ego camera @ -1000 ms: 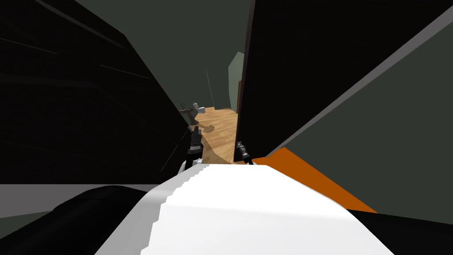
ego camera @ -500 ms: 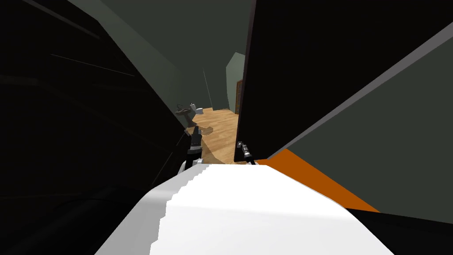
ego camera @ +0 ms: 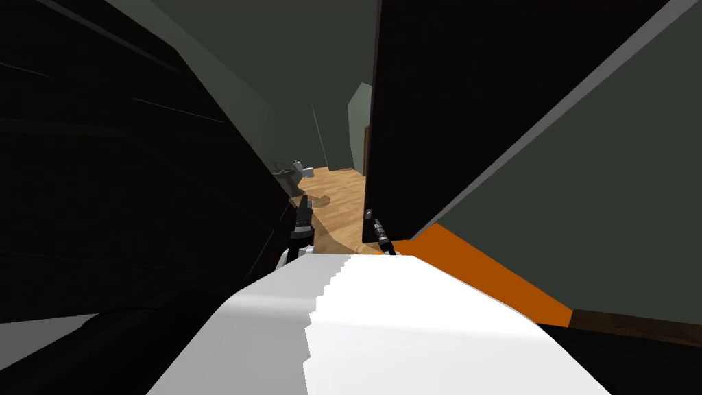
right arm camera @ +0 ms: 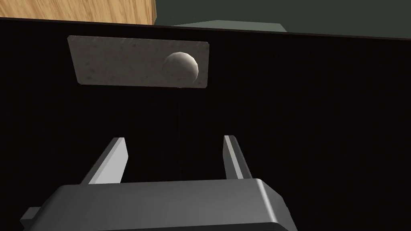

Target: Push the door open

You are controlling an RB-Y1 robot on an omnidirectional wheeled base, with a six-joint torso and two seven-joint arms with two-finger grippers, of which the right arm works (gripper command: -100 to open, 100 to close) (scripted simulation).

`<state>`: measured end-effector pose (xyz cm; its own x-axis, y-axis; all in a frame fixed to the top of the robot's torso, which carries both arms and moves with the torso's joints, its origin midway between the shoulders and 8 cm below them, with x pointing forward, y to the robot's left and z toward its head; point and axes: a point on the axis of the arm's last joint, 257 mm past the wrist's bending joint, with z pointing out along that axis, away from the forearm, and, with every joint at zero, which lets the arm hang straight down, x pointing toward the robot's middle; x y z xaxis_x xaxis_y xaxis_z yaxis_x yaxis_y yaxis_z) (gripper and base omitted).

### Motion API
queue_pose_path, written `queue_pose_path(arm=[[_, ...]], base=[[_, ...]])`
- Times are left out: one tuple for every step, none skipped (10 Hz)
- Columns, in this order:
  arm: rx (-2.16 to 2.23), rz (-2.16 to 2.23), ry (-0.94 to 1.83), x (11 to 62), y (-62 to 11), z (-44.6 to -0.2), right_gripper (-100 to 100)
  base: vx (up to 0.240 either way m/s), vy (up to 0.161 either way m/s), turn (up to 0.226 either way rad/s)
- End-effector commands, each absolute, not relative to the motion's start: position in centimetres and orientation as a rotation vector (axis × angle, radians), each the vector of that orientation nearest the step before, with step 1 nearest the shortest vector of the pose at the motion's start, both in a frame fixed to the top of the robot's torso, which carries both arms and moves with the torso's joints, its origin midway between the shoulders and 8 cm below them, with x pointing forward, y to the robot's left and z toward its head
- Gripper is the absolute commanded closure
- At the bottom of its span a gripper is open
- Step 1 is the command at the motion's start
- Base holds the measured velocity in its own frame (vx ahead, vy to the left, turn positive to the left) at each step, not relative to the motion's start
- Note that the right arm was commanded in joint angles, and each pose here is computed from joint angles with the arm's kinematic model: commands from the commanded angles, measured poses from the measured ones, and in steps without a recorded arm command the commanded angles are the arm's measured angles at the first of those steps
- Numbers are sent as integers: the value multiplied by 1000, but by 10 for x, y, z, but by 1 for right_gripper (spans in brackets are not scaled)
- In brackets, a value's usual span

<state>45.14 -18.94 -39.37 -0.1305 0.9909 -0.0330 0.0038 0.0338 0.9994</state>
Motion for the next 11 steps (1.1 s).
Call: queue_pose_path(arm=[[1132,1288,1316,450,-185,-393,-100],[1139,1297,1309,449,-181,-392,-100],[1135,1291,1314,450,-183,-393,-100],[1131,1284,1313,450,-188,-393,-100],[1131,1282,1313,450,-188,-393,-100],[1129,1279,1312,450,-190,-393,-100],[1128,1277,1310,450,-192,-393,-100],[1128,1275,1307,450,-193,-393,-100],[1129,1274,1304,450,-193,-393,-100],[1129,1274,1302,451,-193,-392,-100],[1131,1275,1299,451,-193,-392,-100]], base=[[-234,28,-45],[-241,28,-45],[-106,12,-11],[94,19,31],[175,29,19],[193,18,15],[190,33,22],[182,46,21],[174,38,27],[184,21,17],[204,32,21]])
